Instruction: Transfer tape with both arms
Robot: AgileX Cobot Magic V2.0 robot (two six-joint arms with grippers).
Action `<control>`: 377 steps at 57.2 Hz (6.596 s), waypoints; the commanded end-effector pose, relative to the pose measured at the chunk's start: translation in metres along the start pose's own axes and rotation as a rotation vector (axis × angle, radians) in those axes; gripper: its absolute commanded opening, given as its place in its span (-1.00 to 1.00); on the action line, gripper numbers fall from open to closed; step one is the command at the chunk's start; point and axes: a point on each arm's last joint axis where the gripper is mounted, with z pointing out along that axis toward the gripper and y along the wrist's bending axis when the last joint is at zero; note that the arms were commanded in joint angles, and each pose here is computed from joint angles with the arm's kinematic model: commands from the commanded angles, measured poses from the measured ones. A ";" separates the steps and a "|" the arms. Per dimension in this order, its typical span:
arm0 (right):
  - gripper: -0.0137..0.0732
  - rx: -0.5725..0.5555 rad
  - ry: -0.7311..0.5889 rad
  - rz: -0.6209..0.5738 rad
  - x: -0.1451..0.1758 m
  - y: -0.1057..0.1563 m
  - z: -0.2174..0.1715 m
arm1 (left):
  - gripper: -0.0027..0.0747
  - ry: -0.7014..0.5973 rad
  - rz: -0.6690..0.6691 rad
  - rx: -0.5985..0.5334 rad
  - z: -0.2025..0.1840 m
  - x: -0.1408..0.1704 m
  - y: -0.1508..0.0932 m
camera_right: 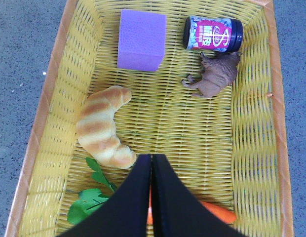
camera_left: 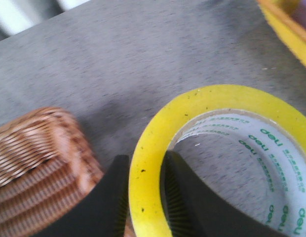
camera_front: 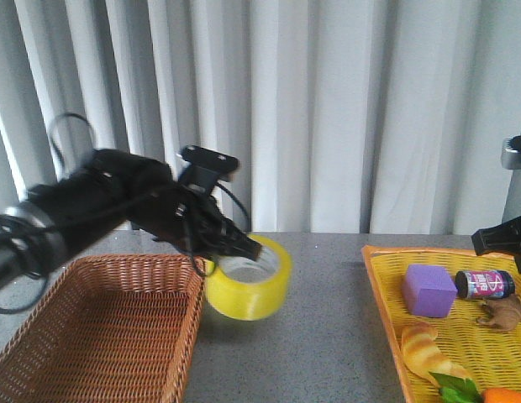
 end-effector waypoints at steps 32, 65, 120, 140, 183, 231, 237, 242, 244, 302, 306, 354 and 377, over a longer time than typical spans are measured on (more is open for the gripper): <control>-0.70 0.010 -0.105 0.005 -0.007 -0.004 -0.020 | -0.69 -0.043 -0.204 -0.211 -0.058 0.021 0.121; -0.70 0.010 -0.105 0.005 -0.007 -0.004 -0.020 | 0.05 0.012 -0.236 -0.186 -0.016 0.060 0.123; -0.70 0.010 -0.104 0.005 -0.007 -0.004 -0.020 | -0.95 -0.386 -0.214 -0.145 -0.189 0.024 0.090; -0.70 0.010 -0.105 0.005 -0.007 -0.004 -0.020 | -0.95 -0.513 -0.200 -0.148 -0.253 0.029 0.075; -0.70 0.010 -0.105 0.005 -0.007 -0.004 -0.020 | -0.95 -0.581 -0.104 -0.280 -0.300 0.054 0.069; -0.70 0.010 -0.105 0.005 -0.007 -0.004 -0.020 | -0.95 -1.185 0.031 -0.327 -0.223 0.367 0.010; -0.70 0.011 -0.101 0.005 -0.007 -0.004 -0.020 | -0.95 -1.094 -0.053 -0.299 -0.212 0.373 0.012; -0.70 0.010 -0.103 0.005 -0.007 -0.004 -0.020 | -0.95 -1.017 -0.098 -0.298 -0.204 0.378 0.014; -0.70 0.010 -0.103 0.005 -0.007 -0.004 -0.020 | -0.95 -0.989 -0.120 -0.295 -0.201 0.380 0.015; -0.70 0.011 -0.101 0.005 -0.007 -0.004 -0.020 | -0.95 -0.798 -0.103 -0.323 -0.188 0.391 0.017; -0.70 0.011 -0.101 0.005 -0.007 -0.004 -0.020 | -0.95 -0.817 -0.106 -0.321 -0.189 0.390 0.017; -0.70 0.010 -0.102 0.005 -0.007 -0.004 -0.020 | -0.95 -0.850 -0.206 -0.329 -0.191 0.389 0.019; -0.70 0.010 -0.103 0.005 -0.007 -0.004 -0.020 | -0.95 -0.846 -0.234 -0.421 -0.193 0.391 0.024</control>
